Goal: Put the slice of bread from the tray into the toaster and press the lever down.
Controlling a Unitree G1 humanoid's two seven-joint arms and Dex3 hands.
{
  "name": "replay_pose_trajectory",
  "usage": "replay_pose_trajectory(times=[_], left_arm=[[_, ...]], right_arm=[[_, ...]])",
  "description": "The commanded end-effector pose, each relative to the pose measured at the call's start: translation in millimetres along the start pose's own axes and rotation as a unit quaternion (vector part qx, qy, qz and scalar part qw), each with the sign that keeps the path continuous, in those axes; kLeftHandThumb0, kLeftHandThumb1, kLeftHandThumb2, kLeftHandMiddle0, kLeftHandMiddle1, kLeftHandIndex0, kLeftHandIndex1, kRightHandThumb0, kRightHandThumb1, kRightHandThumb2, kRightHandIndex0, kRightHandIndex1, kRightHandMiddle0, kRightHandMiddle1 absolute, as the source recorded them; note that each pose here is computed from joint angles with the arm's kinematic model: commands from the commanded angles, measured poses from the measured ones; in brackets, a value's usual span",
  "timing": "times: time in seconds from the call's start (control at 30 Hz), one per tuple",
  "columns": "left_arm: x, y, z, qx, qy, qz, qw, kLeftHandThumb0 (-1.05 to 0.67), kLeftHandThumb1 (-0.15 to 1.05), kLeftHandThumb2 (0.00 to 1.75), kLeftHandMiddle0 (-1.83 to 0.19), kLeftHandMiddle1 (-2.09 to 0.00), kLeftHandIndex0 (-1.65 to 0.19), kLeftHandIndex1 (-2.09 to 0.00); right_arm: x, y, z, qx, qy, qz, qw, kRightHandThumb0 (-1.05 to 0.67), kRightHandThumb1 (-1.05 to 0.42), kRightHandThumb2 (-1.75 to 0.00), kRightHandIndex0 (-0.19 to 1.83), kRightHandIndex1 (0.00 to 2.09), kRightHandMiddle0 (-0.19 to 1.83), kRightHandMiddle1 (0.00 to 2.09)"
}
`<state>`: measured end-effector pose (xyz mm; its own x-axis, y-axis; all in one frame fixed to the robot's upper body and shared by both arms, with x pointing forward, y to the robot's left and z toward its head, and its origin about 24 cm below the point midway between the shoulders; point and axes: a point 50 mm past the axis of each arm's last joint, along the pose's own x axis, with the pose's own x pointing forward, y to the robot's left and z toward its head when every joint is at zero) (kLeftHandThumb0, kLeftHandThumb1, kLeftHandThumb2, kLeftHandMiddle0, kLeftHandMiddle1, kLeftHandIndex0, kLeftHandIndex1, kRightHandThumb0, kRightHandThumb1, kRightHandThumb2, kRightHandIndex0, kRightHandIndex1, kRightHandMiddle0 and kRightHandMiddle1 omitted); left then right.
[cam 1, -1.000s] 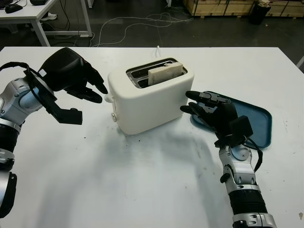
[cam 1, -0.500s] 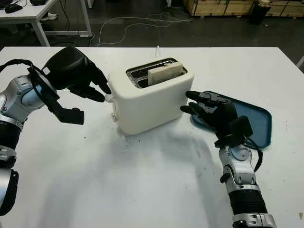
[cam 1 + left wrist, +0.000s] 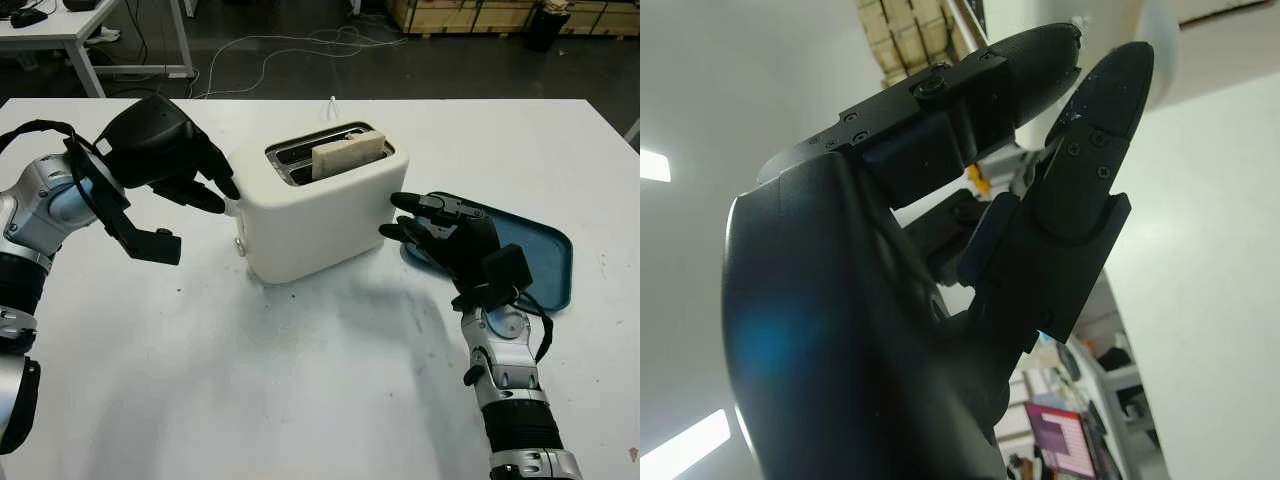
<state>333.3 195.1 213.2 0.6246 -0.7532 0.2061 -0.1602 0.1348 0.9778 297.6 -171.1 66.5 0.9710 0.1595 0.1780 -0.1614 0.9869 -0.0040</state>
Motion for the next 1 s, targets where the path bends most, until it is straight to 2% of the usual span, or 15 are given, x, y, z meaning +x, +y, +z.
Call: replay_pose_trajectory(times=[0.0, 0.43, 0.63, 0.97], left_arm=[[-1.1, -4.1, 2.0, -0.005, -0.002, -0.003, 1.0, -0.55, 0.64, 0.0, -1.26, -0.99, -1.44, 0.0], [0.5, -8.5, 3.8, -0.004, 0.0, -0.007, 1.0, -0.46, 0.63, 0.0, -1.25, -1.01, -1.42, 0.0], [0.1, -10.6, 2.4, -0.006, 0.009, -0.012, 1.0, -0.39, 0.62, 0.0, -1.2, -1.14, -1.42, 0.0], [-2.8, -14.4, -2.3, 0.011, 0.028, -0.021, 0.999, -0.36, 0.65, 0.01, -1.15, -1.12, -1.4, 0.0]], right_arm=[[-2, 1, -0.7, 0.008, -0.009, -0.001, 1.0, -0.56, -0.92, -0.09, 1.27, 0.03, 1.12, 0.0], [-2, 1, 0.1, 0.002, -0.009, 0.0, 1.0, -0.57, -0.92, -0.06, 1.27, 0.02, 1.13, 0.0], [-2, 1, 0.2, 0.01, -0.009, 0.002, 1.0, -0.55, -0.92, -0.04, 1.27, 0.02, 1.13, 0.0], [-3, 2, 0.3, 0.01, -0.01, 0.002, 1.0, -0.53, -0.92, -0.02, 1.27, 0.01, 1.13, 0.0]])
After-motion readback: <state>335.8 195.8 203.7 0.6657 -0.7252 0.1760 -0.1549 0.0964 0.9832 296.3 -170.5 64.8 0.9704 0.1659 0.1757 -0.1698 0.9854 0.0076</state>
